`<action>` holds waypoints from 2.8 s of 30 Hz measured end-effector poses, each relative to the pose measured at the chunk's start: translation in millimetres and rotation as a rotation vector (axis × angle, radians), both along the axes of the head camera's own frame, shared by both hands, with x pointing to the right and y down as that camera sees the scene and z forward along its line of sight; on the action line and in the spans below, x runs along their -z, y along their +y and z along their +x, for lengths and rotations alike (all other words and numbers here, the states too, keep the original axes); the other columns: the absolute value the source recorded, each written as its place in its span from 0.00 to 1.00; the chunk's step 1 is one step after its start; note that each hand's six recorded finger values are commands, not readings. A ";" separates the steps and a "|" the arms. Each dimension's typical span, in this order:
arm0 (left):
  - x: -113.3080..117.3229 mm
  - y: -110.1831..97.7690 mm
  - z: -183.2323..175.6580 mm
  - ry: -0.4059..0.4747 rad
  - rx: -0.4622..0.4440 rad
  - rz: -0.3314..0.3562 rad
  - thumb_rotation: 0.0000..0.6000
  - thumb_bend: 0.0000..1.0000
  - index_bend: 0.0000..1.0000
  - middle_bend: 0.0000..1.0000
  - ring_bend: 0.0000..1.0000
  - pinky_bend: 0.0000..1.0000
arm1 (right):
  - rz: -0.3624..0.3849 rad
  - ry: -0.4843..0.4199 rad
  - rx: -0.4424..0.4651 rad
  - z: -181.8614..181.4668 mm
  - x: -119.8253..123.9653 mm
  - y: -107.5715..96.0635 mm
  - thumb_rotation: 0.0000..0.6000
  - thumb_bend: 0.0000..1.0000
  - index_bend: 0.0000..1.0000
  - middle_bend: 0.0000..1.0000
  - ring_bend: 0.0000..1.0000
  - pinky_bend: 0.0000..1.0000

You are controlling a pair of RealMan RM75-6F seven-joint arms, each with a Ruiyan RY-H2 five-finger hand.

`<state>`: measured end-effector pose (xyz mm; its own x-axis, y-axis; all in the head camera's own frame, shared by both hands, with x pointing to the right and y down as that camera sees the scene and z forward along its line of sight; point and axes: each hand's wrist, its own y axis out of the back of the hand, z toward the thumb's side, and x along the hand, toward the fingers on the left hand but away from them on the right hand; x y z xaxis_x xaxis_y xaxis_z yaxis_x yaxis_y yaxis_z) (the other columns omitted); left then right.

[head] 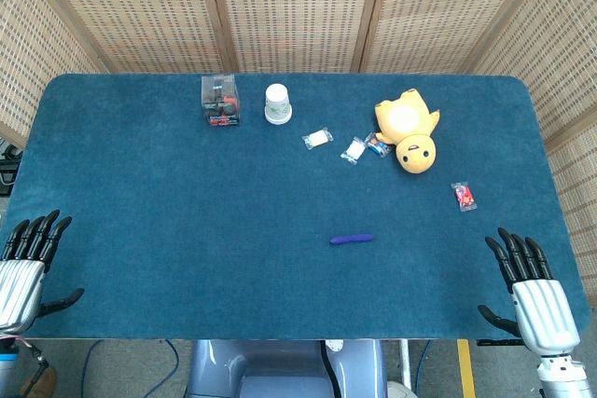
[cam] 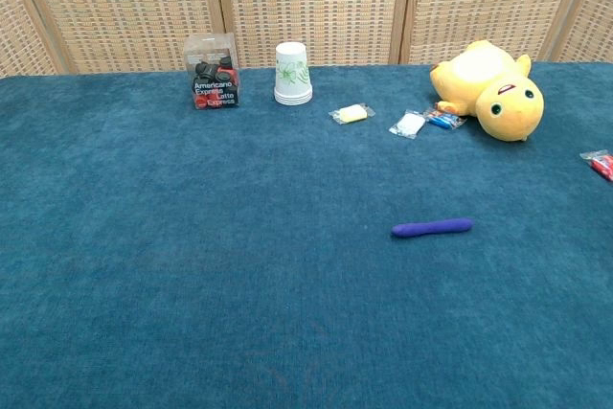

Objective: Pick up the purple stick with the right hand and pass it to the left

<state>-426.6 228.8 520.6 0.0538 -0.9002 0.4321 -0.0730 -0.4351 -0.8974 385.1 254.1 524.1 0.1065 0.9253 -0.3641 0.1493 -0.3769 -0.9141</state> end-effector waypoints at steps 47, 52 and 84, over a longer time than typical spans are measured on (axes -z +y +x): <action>-38.8 -13.8 -2.6 -0.090 0.038 -0.059 1.00 0.00 0.00 0.00 0.00 0.00 | -0.394 -0.167 0.149 -141.0 -153.4 -111.0 1.00 0.43 0.43 0.00 0.00 0.00; -41.4 -14.3 -1.9 -0.089 0.036 -0.069 1.00 0.00 0.00 0.00 0.00 0.00 | -0.410 -0.142 0.144 -150.0 -171.9 -111.5 1.00 0.45 0.44 0.00 0.00 0.00; -44.2 -14.6 -1.5 -0.087 0.030 -0.083 1.00 0.00 0.00 0.00 0.00 0.00 | -0.429 -0.063 0.156 -180.3 -216.9 -100.8 1.00 0.49 0.50 0.00 0.00 0.00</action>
